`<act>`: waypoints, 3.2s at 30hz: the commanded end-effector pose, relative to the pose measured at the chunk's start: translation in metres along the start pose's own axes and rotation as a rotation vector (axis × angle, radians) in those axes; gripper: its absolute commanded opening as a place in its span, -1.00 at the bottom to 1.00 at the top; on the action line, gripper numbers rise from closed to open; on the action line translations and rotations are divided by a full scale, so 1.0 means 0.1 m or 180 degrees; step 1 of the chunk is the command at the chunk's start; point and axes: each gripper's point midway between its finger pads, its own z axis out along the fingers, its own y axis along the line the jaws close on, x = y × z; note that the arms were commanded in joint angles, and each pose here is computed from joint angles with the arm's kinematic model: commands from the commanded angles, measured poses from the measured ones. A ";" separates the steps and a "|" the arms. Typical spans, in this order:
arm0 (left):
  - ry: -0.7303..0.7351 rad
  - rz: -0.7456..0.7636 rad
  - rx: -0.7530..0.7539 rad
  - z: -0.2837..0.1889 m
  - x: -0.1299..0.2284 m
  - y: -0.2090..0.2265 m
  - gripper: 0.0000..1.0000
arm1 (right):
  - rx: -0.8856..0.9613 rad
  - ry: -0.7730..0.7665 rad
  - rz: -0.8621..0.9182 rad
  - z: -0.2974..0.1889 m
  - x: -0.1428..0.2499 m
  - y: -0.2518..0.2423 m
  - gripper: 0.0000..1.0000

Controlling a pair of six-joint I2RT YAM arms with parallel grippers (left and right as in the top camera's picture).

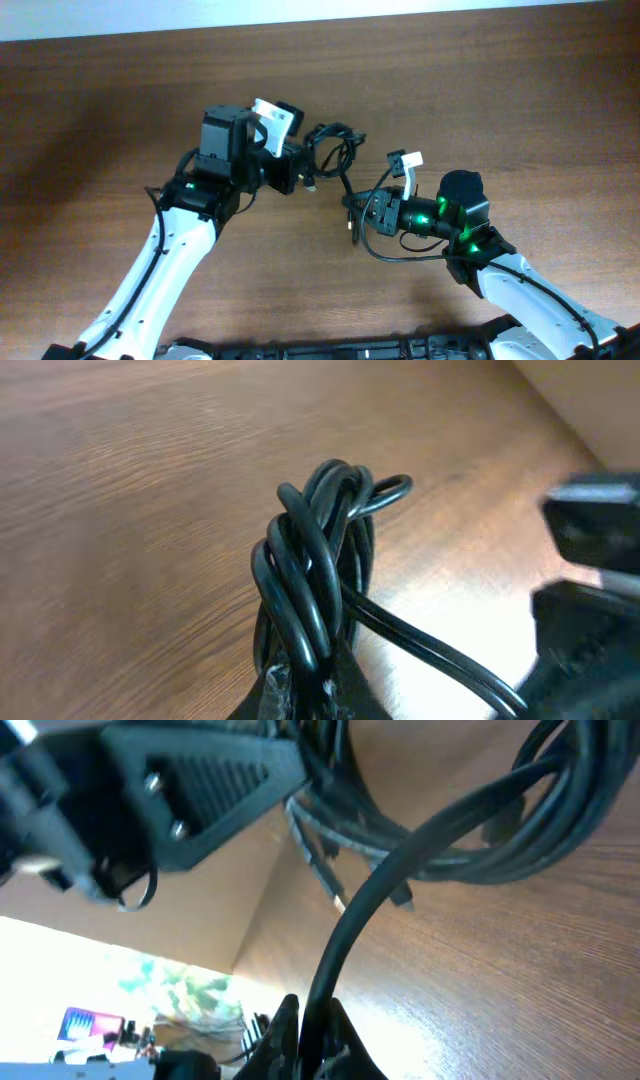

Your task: Untangle cables

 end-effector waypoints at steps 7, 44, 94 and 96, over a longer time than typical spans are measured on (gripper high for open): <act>0.0128 0.0714 0.0962 0.08 0.13 -0.92 -1.00 | 0.0646 -0.1153 0.0345 -0.17 -0.64 -0.31 -0.92; 0.0105 -0.1312 0.2004 -0.55 -0.21 -0.74 -1.00 | 0.0855 -0.0979 -0.1205 -0.50 -0.84 -0.55 0.60; 0.0024 0.0542 0.2272 -0.37 0.14 -1.30 -1.00 | -0.0781 -0.0324 -0.2036 -0.48 -0.51 0.21 0.79; 0.0070 0.0516 0.2277 -0.38 0.18 -1.30 -1.00 | -0.0772 -0.0280 -0.1971 -0.47 -0.48 0.18 0.26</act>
